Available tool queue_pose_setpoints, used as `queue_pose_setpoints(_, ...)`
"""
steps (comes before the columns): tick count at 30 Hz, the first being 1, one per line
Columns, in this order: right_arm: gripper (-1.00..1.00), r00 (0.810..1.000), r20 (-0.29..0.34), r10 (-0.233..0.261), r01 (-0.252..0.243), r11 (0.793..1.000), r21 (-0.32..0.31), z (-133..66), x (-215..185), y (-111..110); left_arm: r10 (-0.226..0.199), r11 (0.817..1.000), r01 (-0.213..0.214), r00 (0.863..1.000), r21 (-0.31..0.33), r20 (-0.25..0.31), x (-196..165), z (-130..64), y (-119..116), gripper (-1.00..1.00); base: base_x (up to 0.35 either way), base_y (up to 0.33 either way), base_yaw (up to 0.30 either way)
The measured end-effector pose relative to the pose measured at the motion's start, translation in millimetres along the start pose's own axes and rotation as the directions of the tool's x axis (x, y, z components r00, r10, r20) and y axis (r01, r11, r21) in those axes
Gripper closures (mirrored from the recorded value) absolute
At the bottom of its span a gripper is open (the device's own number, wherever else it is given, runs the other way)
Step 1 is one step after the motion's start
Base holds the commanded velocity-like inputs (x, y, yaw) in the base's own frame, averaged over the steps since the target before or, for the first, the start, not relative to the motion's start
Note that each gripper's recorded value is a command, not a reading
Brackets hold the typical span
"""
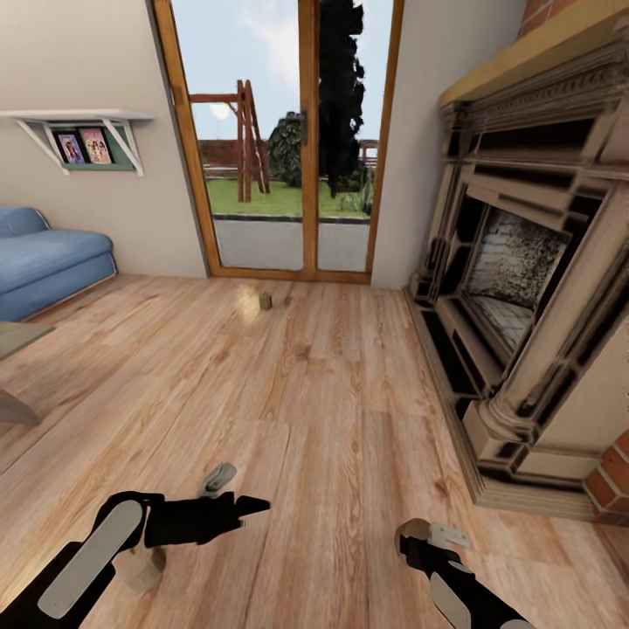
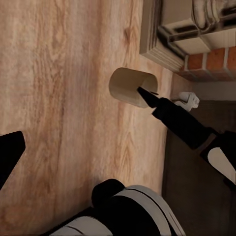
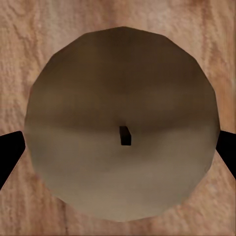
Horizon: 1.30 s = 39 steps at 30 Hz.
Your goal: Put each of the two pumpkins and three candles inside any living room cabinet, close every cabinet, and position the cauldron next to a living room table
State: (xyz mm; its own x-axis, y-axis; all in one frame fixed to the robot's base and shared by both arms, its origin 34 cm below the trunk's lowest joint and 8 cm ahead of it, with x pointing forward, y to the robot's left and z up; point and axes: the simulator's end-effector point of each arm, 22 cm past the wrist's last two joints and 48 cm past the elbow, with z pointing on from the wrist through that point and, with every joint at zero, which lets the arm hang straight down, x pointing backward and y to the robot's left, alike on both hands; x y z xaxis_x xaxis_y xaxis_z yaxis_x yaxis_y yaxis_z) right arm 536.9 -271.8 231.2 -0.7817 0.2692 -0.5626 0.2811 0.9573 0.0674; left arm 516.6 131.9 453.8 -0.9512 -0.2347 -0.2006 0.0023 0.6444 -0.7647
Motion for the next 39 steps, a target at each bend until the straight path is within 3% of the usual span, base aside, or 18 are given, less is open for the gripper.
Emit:
queue_pose_setpoints(5, 1.0, 1.0, 0.001, 0.0, 0.0, 1.0, 0.002, -7.6, -9.1, 0.8, 0.006, 0.992, -0.005, 1.0, -0.124, 0.001, -5.7, -6.3, 17.6, -1.0, 0.0, 0.0, 0.0)
queue_pose_setpoints(10, 1.0, 1.0, 0.001, 0.0, 0.0, 1.0, 0.001, -15.2, -17.7, 3.2, -0.007, 0.973, 0.008, 1.0, -0.232, 0.006, -11.9, -16.6, 36.5, -1.0, 0.0, 0.0, 0.0)
queue_pose_setpoints(17, 1.0, 1.0, 0.0, 0.0, 0.0, 1.0, -0.002, -26.0, -29.1, 7.5, -0.053, 0.914, 0.074, 0.997, -0.4, 0.063, -27.3, -35.3, 76.8, -1.0, 0.0, 0.0, 0.0)
queue_pose_setpoints(24, 1.0, 1.0, 0.0, 0.0, 0.0, 1.0, -0.003, -36.7, -40.9, 9.6, -0.087, 0.868, 0.117, 0.993, -0.482, 0.085, -37.9, -50.5, 99.4, -1.0, 0.0, 0.0, 0.0)
queue_pose_setpoints(26, 1.0, 1.0, 0.0, 0.0, 0.0, 1.0, -0.004, -39.7, -44.4, 10.2, -0.064, 0.834, 0.101, 0.994, -0.542, 0.087, -42.6, -59.1, 114.8, -1.0, 0.0, 0.0, 0.0)
queue_pose_setpoints(27, 1.0, 1.0, -0.002, 0.001, -0.001, 1.0, -0.006, -41.3, -45.2, 11.5, -0.002, 0.778, 0.067, 0.995, -0.625, 0.103, -52.8, -65.7, 132.0, -1.0, 0.0, 0.0, 0.0)
queue_pose_setpoints(31, 1.0, 1.0, -0.002, 0.001, -0.001, 1.0, -0.007, -45.9, -50.5, 12.9, 0.01, 0.764, 0.06, 0.995, -0.643, 0.104, -55.8, -66.5, 130.2, -1.0, 0.0, 0.0, 0.0)
queue_pose_setpoints(39, 1.0, 1.0, -0.001, 0.0, 0.0, 1.0, -0.008, -46.0, -50.2, 13.4, 0.013, 0.76, 0.059, 0.994, -0.648, 0.106, -56.6, -67.0, 131.8, -1.0, 0.009, 0.0, 0.0)
